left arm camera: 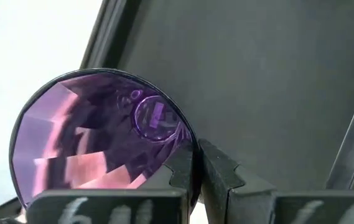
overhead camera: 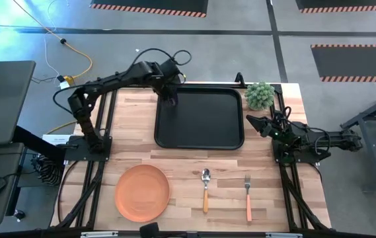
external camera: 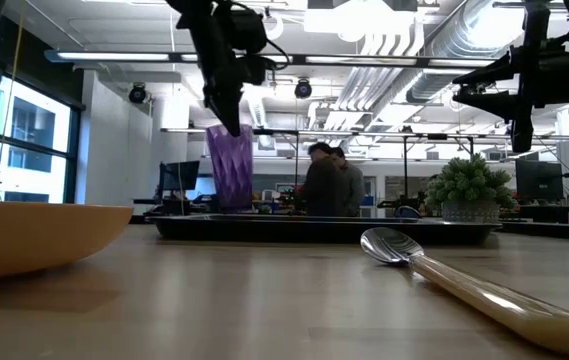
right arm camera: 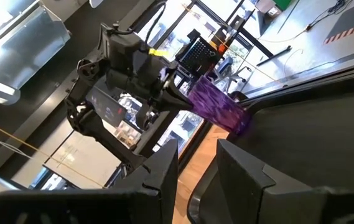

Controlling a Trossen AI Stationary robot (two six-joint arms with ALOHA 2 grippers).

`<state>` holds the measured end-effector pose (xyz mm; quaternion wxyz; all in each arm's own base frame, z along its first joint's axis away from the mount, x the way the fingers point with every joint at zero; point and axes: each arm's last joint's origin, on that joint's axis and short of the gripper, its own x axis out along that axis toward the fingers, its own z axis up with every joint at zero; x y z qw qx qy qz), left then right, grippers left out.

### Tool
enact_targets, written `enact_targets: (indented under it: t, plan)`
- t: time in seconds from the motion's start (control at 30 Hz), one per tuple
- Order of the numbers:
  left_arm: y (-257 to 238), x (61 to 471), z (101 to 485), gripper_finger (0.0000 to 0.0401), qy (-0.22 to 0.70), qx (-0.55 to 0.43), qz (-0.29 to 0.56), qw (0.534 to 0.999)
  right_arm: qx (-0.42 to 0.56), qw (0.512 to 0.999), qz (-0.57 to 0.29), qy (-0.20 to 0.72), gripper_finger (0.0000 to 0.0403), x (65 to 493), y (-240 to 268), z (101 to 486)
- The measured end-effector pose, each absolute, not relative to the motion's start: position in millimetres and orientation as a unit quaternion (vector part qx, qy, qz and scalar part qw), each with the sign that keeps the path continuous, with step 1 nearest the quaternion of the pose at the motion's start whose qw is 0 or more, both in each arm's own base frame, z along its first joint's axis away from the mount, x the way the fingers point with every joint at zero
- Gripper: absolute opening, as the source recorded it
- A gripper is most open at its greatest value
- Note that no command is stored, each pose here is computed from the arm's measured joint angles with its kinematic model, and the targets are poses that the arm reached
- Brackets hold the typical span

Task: Pick and place plate/cup/fork/spoon on tray
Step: Put the violet cup on the black tray

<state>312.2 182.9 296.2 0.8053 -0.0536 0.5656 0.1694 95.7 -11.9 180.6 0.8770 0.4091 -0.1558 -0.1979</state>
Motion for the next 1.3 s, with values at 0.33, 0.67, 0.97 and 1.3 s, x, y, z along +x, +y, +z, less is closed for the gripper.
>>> enact_targets:
  t: [0.33,0.67,0.97,1.3]
  plan:
    - [183.0,321.6,280.2,0.0009,0.582,-0.071,0.177,0.791,0.409,0.879,-0.191,-0.152,0.0103,95.9,-11.5,180.5]
    - [184.6,320.9,279.8,0.0010,0.587,-0.059,0.198,0.783,0.409,0.880,-0.189,-0.152,0.0103,96.0,-11.4,180.5]
    - [181.0,324.9,277.0,0.0014,0.594,-0.041,0.201,0.778,0.410,0.881,-0.185,-0.150,0.0103,96.1,-11.2,180.6]
    - [182.3,326.6,273.6,0.0015,0.599,-0.032,0.200,0.775,0.410,0.881,-0.183,-0.149,0.0103,96.1,-11.0,180.6]
